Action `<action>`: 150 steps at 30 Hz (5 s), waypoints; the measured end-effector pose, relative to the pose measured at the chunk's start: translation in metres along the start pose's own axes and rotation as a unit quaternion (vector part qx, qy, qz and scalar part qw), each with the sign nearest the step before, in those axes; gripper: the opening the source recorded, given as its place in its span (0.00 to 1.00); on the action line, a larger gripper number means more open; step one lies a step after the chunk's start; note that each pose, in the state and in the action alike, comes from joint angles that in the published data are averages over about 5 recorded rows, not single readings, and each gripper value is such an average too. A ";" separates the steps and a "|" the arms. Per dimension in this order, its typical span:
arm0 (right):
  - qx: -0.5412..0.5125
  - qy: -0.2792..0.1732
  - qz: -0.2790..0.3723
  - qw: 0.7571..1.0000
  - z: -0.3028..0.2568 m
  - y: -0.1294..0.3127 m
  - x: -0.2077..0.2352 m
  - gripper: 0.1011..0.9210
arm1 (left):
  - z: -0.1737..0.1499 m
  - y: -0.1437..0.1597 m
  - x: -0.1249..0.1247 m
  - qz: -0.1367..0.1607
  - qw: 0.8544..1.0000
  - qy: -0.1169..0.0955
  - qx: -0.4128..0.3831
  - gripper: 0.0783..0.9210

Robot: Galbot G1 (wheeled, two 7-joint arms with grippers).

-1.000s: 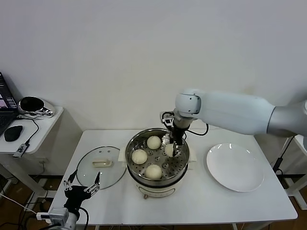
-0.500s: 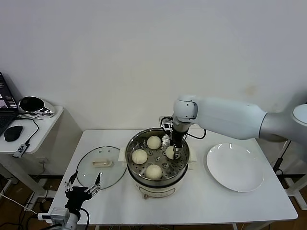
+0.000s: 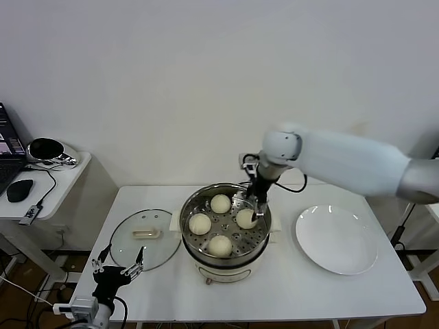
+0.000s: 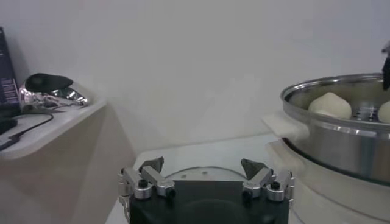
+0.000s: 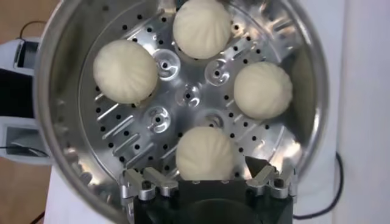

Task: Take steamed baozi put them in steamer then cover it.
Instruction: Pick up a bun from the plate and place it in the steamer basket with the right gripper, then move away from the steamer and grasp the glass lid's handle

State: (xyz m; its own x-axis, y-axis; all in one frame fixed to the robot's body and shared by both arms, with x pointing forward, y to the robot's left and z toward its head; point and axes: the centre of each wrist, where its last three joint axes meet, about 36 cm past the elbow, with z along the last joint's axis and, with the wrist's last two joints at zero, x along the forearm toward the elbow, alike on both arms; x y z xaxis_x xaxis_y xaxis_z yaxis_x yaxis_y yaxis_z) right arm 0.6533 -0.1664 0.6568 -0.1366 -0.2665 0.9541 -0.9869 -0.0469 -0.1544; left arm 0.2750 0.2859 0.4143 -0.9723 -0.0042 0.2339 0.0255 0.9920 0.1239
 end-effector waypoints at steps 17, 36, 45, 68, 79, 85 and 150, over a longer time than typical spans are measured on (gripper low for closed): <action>-0.128 -0.265 0.290 0.911 0.131 0.082 0.078 0.88 | 0.012 -0.005 -0.012 0.000 0.999 -0.002 0.052 0.88; -0.338 -0.439 0.436 0.709 0.231 0.228 -0.041 0.88 | 0.008 0.001 -0.034 0.000 0.999 -0.026 -0.027 0.88; -0.492 -0.422 0.441 0.621 0.255 0.335 -0.130 0.88 | 0.013 0.009 -0.055 -0.035 0.987 -0.037 -0.154 0.88; -0.578 -0.390 0.462 0.548 0.240 0.404 -0.173 0.88 | 0.062 0.027 -0.107 -0.035 0.803 -0.056 -0.593 0.88; -0.586 -0.380 0.470 0.540 0.238 0.411 -0.180 0.88 | 0.080 0.025 -0.133 -0.038 0.760 -0.030 -0.648 0.88; -0.590 -0.375 0.472 0.538 0.239 0.414 -0.185 0.88 | 0.086 0.019 -0.146 -0.042 0.749 -0.016 -0.661 0.88; -0.596 -0.343 0.481 0.543 0.240 0.431 -0.202 0.88 | 0.120 -0.002 -0.230 -0.113 0.763 0.024 -0.636 0.47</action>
State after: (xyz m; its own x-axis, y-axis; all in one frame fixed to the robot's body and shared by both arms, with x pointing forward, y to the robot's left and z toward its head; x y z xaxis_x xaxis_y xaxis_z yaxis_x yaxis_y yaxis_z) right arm 0.2757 -0.3635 0.3364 -0.9782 0.0700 0.1954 0.1038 0.9802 0.1688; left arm 0.4708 0.3004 0.2441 -0.9763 -0.1918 0.0998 0.0937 0.0408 0.9948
